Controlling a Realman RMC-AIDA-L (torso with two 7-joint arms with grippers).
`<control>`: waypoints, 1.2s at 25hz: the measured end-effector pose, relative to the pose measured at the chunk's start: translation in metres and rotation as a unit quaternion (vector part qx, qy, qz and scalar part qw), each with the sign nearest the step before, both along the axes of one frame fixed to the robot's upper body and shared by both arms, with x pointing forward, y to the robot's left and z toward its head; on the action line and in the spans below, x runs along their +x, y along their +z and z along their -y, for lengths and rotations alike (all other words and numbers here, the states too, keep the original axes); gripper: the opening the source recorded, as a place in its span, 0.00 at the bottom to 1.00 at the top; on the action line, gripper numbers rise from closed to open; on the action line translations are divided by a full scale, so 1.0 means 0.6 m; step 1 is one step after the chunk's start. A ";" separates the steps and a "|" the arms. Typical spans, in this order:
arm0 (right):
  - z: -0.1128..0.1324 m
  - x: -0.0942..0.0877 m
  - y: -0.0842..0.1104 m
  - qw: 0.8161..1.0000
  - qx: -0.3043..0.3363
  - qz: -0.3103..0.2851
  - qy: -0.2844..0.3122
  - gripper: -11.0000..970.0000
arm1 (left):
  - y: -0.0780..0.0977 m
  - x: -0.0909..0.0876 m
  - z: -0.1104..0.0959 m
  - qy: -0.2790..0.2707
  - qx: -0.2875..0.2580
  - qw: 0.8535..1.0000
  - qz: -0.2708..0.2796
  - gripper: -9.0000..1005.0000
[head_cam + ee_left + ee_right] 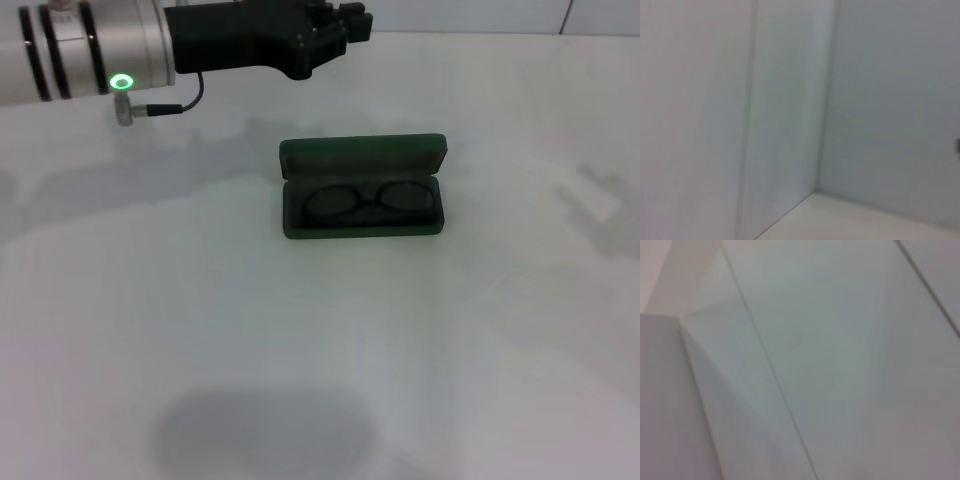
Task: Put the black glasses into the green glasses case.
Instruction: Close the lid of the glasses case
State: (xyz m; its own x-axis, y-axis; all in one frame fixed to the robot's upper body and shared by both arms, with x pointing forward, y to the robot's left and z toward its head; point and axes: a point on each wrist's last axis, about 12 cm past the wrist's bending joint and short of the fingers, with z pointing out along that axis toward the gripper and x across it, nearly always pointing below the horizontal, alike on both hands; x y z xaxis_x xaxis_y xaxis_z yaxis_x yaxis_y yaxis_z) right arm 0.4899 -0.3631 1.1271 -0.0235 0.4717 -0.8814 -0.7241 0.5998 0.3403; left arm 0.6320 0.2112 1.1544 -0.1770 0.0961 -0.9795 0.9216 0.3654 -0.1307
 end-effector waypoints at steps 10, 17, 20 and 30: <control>0.006 -0.017 -0.036 0.999 -0.002 -0.035 -0.021 0.52 | -0.053 0.010 0.042 0.037 0.099 0.994 -0.013 0.14; -0.013 0.006 -0.045 0.998 -0.018 -0.055 -0.004 0.52 | -0.068 0.011 0.066 0.046 0.128 0.991 -0.008 0.14; -0.019 0.011 -0.047 0.998 -0.023 -0.061 0.000 0.52 | -0.070 0.012 0.070 0.045 0.140 0.989 -0.006 0.14; -0.024 0.024 -0.049 0.997 -0.032 -0.066 -0.009 0.51 | -0.088 0.011 0.070 0.055 0.173 0.983 -0.018 0.14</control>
State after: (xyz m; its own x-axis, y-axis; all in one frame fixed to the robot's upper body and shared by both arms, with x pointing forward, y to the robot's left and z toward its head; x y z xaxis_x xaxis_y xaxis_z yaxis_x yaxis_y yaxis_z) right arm 0.5044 -0.3488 1.0977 -0.1326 0.4158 -0.8997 -0.6642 0.6365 0.3920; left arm 0.6387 0.1694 1.1017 -0.2398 0.3998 -0.8847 0.8707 0.4916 -0.0139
